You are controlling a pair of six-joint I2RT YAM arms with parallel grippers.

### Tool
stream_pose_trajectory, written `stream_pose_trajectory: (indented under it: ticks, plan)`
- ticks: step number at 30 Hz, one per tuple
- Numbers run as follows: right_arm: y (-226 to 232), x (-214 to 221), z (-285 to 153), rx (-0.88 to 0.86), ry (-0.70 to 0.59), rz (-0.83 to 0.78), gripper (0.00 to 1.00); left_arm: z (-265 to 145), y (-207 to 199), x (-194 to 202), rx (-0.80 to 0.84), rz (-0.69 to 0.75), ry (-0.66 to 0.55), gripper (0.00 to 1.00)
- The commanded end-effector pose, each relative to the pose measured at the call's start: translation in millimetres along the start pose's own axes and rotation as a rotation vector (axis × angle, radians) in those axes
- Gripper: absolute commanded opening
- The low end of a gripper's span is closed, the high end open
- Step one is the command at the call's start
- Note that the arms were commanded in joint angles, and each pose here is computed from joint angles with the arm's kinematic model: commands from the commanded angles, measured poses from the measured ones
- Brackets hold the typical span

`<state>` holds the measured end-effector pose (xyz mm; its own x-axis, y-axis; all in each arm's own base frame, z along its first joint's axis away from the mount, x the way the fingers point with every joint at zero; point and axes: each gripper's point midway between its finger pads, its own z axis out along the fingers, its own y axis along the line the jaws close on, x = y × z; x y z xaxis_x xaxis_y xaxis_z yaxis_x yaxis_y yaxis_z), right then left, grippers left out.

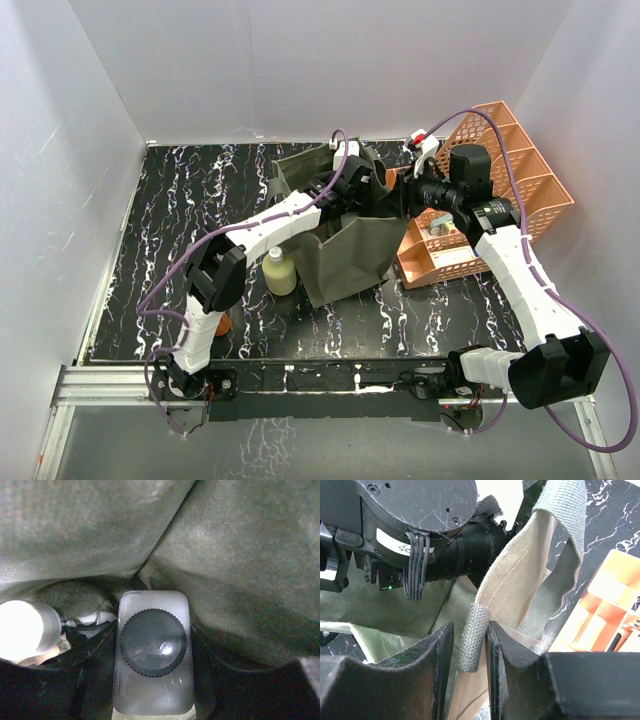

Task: Place the personal care products into the canvas bag
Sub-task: Place the care product in the canvas bag.

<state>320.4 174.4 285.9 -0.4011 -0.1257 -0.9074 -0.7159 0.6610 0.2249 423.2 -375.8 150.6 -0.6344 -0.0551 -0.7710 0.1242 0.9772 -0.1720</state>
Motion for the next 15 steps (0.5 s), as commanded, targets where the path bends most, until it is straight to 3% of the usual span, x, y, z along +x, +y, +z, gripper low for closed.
stream_pose_trajectory:
  ticks: [1, 15]
  plan:
    - [2, -9, -4, -0.003, -0.034, -0.042, 0.34, -15, -7, -18, 0.075, -0.033, -0.038, 0.20]
    - [2, -9, -4, -0.003, -0.030, -0.039, 0.34, -23, -21, -19, 0.155, -0.032, -0.020, 0.44]
